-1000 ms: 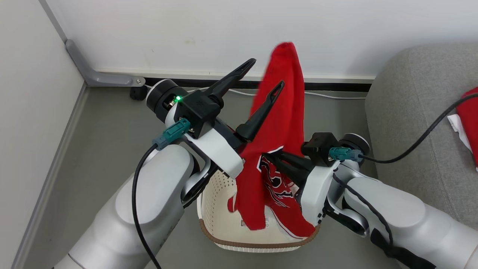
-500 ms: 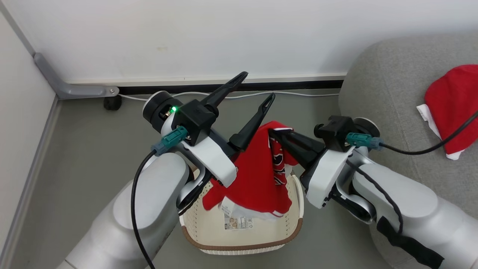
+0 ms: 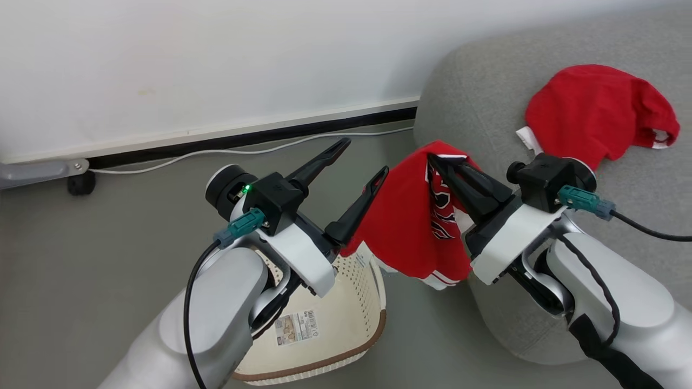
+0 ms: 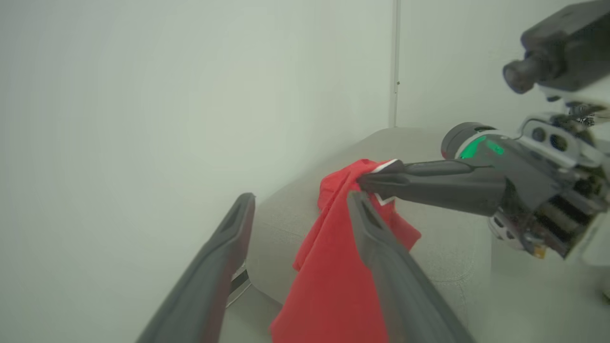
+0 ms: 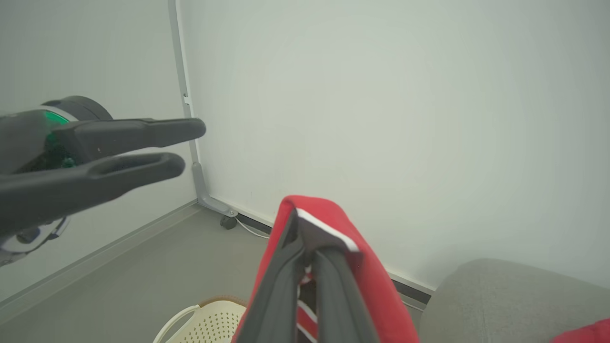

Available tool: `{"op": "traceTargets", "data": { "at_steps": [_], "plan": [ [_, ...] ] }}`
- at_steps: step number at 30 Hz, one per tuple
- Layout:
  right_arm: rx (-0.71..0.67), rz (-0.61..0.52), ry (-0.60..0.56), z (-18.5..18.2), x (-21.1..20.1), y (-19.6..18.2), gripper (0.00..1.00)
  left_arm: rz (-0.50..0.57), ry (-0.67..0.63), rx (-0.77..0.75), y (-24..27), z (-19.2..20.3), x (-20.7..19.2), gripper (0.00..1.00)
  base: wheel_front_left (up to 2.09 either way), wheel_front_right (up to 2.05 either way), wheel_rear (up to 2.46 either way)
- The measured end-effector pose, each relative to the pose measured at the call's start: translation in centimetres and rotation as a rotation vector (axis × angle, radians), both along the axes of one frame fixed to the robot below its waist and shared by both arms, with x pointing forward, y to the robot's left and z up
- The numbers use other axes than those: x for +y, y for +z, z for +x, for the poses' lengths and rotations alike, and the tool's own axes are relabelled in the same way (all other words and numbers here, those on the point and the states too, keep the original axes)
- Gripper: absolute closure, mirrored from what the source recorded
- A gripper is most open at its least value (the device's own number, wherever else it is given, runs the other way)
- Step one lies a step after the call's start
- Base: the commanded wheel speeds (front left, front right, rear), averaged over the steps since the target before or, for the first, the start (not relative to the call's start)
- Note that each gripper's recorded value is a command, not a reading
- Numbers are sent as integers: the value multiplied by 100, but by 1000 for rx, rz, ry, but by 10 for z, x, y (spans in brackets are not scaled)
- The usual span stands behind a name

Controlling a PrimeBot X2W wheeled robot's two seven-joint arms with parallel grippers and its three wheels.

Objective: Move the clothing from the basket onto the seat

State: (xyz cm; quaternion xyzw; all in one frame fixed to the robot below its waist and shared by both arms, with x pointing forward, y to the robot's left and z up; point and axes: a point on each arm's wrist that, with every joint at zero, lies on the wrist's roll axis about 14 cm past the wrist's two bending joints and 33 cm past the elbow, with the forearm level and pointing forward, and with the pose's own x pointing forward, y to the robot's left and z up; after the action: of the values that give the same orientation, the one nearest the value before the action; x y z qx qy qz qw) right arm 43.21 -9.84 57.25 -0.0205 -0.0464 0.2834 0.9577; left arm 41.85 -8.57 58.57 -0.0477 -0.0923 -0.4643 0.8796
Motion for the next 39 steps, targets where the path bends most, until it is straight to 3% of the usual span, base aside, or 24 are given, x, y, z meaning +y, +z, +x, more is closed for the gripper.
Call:
{"op": "traceTargets", "data": {
  "at_steps": [25, 39],
  "plan": [
    [-130, 70, -453, -80, -146, 32, 100, -31, -317, 107, -23, -67, -103, 0, 0, 0, 0],
    [-202, 49, -672, -105, -208, 43, 100, -32, -412, 169, -39, -86, -123, 0, 0, 0, 0]
  ]
}}
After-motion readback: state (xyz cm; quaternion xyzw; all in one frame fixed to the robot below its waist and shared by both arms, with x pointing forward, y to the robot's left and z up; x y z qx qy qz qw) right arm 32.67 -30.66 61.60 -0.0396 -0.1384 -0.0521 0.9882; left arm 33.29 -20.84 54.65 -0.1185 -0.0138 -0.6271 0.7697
